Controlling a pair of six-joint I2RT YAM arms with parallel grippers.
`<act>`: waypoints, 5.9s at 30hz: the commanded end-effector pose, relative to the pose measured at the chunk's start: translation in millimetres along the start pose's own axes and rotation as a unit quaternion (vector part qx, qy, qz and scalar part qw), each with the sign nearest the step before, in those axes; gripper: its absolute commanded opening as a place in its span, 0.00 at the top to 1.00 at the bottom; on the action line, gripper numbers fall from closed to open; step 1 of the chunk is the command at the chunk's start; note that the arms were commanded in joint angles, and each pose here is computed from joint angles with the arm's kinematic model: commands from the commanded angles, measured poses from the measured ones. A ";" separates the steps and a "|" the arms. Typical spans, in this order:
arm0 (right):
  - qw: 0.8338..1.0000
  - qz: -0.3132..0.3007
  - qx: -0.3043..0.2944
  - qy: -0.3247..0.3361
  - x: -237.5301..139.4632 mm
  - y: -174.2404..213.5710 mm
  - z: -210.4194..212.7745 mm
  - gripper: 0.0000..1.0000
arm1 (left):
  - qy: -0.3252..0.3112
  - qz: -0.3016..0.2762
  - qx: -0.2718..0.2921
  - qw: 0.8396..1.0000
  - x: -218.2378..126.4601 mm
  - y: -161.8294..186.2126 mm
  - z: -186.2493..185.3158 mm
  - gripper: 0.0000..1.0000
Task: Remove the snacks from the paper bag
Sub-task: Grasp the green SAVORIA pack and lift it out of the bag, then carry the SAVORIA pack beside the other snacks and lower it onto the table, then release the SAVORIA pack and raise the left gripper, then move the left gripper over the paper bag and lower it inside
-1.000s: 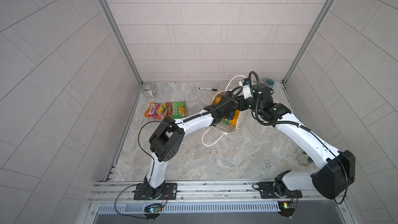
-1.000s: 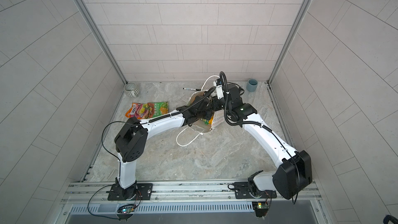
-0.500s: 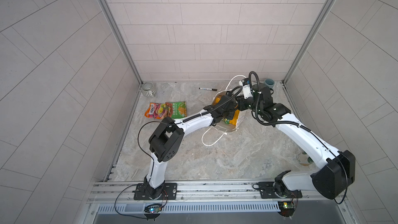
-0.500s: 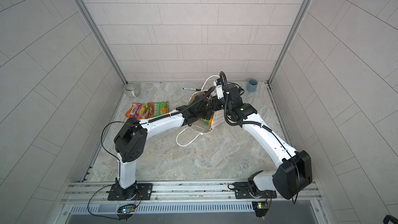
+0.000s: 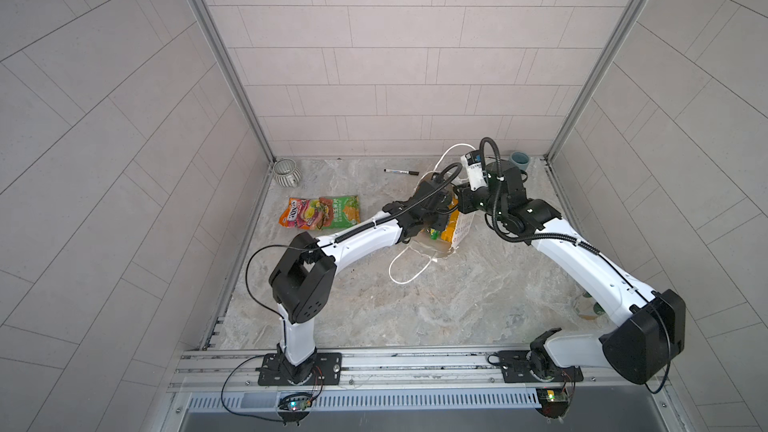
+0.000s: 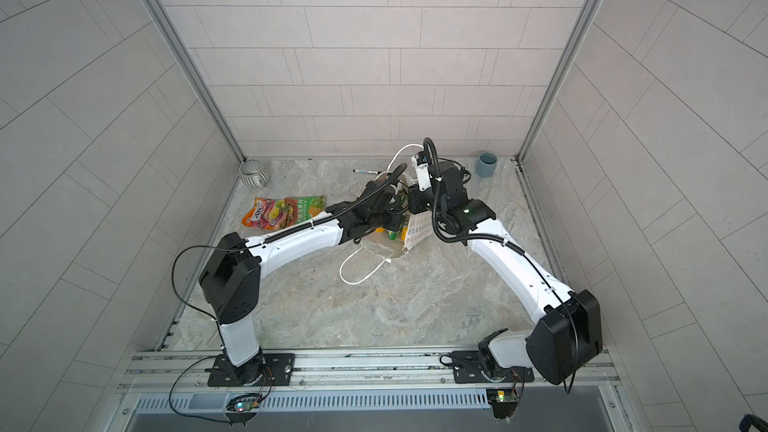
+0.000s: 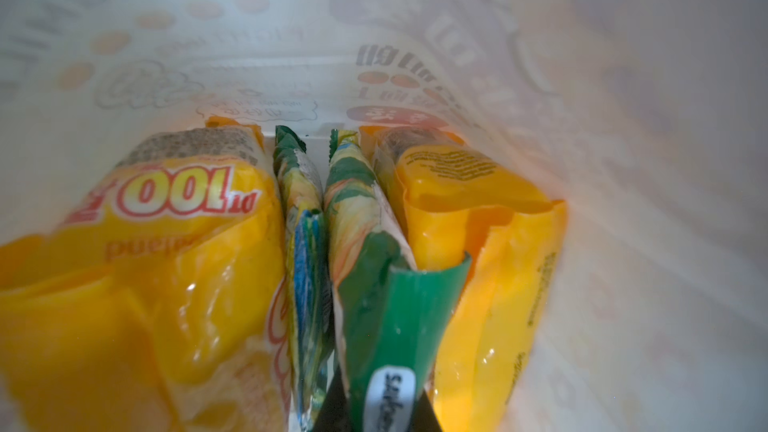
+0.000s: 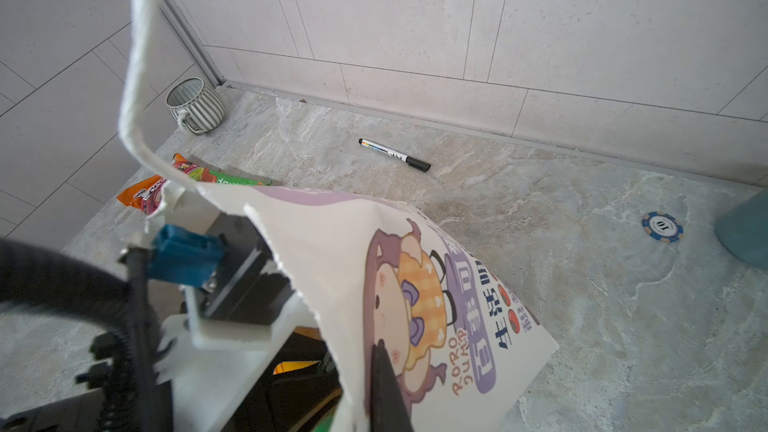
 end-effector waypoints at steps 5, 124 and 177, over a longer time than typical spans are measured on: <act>1.000 -0.007 0.006 0.007 2.3 0.0 -3.4 1.00 | 0.034 -0.061 -0.004 0.998 -51.3 -29.4 -8.0 1.00; 1.000 0.006 0.022 0.018 11.7 11.0 -19.5 1.00 | -0.507 0.323 0.022 0.798 -160.2 75.1 276.0 1.00; 0.999 -0.004 0.039 0.015 7.6 9.6 -26.6 1.00 | -0.439 0.319 0.047 0.839 -126.4 49.5 267.8 0.53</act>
Point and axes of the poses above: each gripper's point midway between its finger pads, its own x axis out along the fingers, its own z axis along the line the jaws close on, y = z × x, the point moved 9 cm from there along -x, back along the fingers, and after that the axes turned 4 degrees about -x, right-handed, at the moved point
